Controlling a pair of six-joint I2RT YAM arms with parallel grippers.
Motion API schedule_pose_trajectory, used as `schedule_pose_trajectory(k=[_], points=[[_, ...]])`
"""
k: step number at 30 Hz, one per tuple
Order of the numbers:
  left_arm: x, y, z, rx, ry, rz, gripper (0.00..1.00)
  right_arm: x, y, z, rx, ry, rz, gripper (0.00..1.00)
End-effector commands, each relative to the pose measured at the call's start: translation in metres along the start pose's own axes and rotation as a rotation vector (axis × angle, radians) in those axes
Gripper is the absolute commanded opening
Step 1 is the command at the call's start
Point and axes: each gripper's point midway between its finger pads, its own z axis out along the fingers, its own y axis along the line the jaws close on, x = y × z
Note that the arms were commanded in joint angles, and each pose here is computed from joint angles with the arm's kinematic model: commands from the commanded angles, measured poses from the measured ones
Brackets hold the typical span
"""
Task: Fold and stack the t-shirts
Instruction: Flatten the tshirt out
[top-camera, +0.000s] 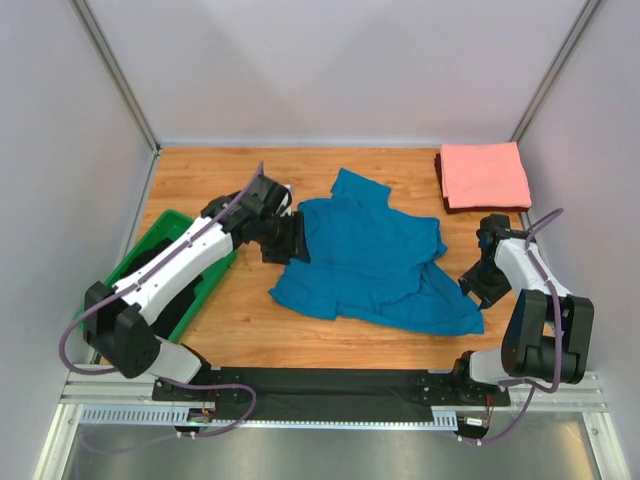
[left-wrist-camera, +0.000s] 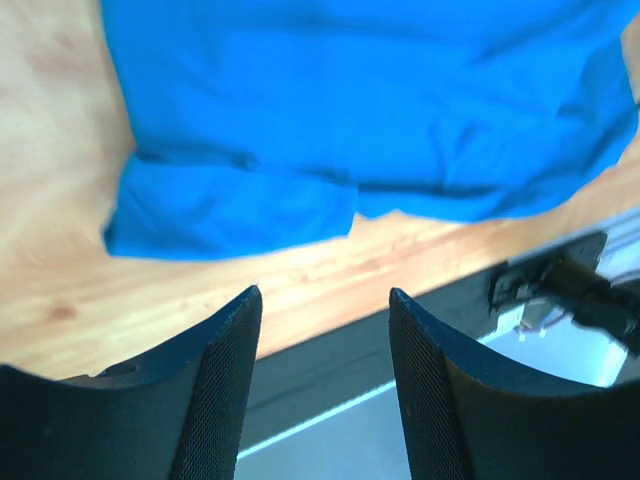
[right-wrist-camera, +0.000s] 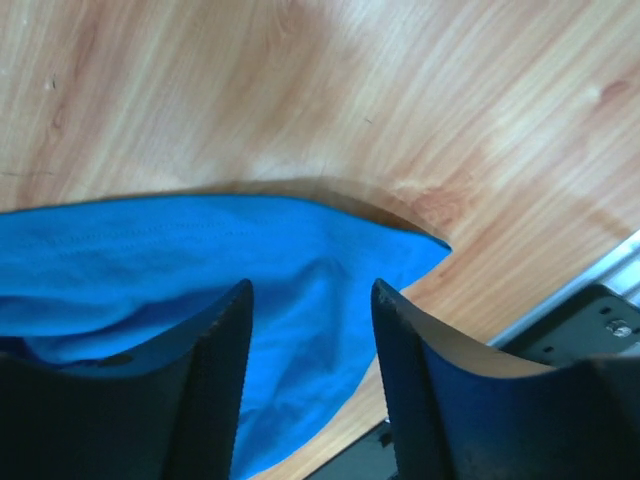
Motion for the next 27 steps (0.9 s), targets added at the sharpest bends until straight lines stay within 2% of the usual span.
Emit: schedule_pose_trajectory(k=[1, 3, 7, 12, 19, 23, 27], points=[[0.047, 0.004, 0.024, 0.016, 0.112, -0.061, 0.61, -0.007, 0.023, 0.007, -0.123, 0.003, 0.031, 0.54], [0.058, 0.007, 0.025, 0.010, 0.121, -0.063, 0.61, -0.006, 0.024, 0.012, -0.115, 0.013, 0.060, 0.54], [0.074, 0.027, 0.052, -0.036, 0.154, -0.070, 0.61, 0.003, 0.010, 0.032, -0.055, 0.038, 0.108, 0.53], [0.082, 0.071, 0.087, -0.282, 0.250, -0.065, 0.63, -0.002, 0.024, 0.050, -0.137, 0.006, 0.104, 0.52], [0.073, 0.100, 0.144, -0.412, 0.398, -0.099, 0.66, -0.023, 0.065, 0.051, -0.263, -0.008, 0.122, 0.52], [0.049, 0.119, 0.157, -0.453, 0.412, -0.141, 0.66, -0.044, 0.093, 0.045, -0.290, 0.009, 0.059, 0.52], [0.006, 0.109, 0.156, -0.382, 0.367, -0.188, 0.63, -0.078, 0.112, 0.024, -0.308, -0.023, -0.008, 0.54]])
